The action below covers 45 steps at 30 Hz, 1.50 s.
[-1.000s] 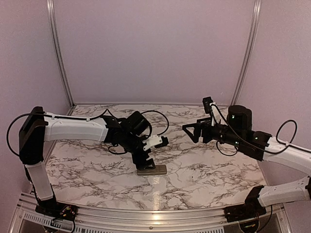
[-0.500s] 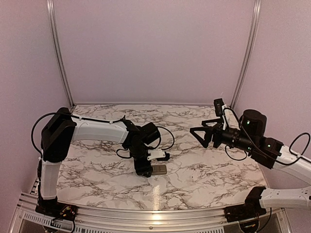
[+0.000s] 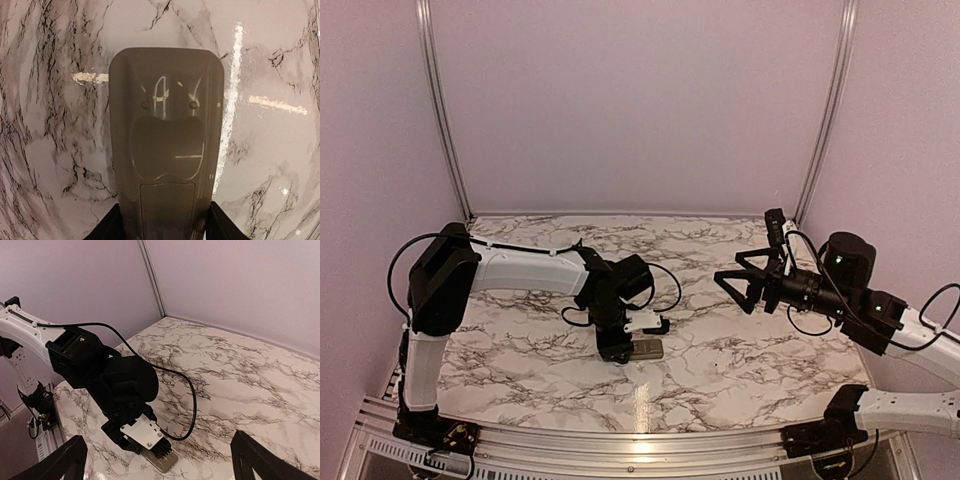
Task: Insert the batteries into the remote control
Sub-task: Pick up the remote control from the center of the board, then pass from the left arm to the right
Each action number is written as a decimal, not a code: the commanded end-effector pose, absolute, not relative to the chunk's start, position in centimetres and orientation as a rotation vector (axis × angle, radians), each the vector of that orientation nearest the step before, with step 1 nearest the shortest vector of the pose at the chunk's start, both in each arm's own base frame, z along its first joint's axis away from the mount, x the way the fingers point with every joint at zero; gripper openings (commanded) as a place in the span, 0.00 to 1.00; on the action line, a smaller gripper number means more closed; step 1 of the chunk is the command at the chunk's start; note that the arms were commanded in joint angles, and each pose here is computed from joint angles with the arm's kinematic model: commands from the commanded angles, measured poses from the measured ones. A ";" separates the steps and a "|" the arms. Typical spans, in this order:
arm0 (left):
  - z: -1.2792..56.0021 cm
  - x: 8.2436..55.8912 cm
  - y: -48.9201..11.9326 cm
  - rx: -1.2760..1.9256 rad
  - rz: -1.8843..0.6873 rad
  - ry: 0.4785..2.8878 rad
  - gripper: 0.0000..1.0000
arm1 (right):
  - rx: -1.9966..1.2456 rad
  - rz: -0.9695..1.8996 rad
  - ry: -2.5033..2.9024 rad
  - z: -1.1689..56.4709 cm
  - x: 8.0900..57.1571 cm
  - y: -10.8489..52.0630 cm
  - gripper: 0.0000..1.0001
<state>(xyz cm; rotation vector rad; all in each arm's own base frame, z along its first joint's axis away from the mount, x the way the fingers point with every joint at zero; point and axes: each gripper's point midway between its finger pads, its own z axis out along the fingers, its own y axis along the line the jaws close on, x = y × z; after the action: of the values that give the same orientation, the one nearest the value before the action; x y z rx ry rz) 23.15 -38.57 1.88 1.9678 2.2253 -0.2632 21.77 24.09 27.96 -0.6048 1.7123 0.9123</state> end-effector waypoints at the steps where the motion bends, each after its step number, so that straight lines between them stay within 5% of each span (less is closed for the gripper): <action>1: 1.5 23.6 -39.1 1.968 -0.232 2.216 0.30 | -0.612 0.882 1.700 28.6 21.9 23.7 0.99; 14: 18.1 23.8 -41.5 1.626 -0.691 1.823 0.22 | -0.741 0.979 1.587 30.8 21.3 26.1 0.99; 25: 31.6 19.1 -39.3 1.428 -1.099 1.302 0.23 | -1.078 1.247 1.293 36.5 17.6 31.2 0.99; 45: 34.5 15.7 -38.6 1.413 -1.317 1.132 0.23 | -1.236 1.316 1.149 40.4 14.9 37.7 0.92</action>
<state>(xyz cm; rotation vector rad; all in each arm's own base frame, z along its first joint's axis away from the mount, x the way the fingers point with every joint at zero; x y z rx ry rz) 16.27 -38.70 33.92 1.4158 1.1815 -1.2925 15.54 36.89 38.48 -1.2193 1.2107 1.3076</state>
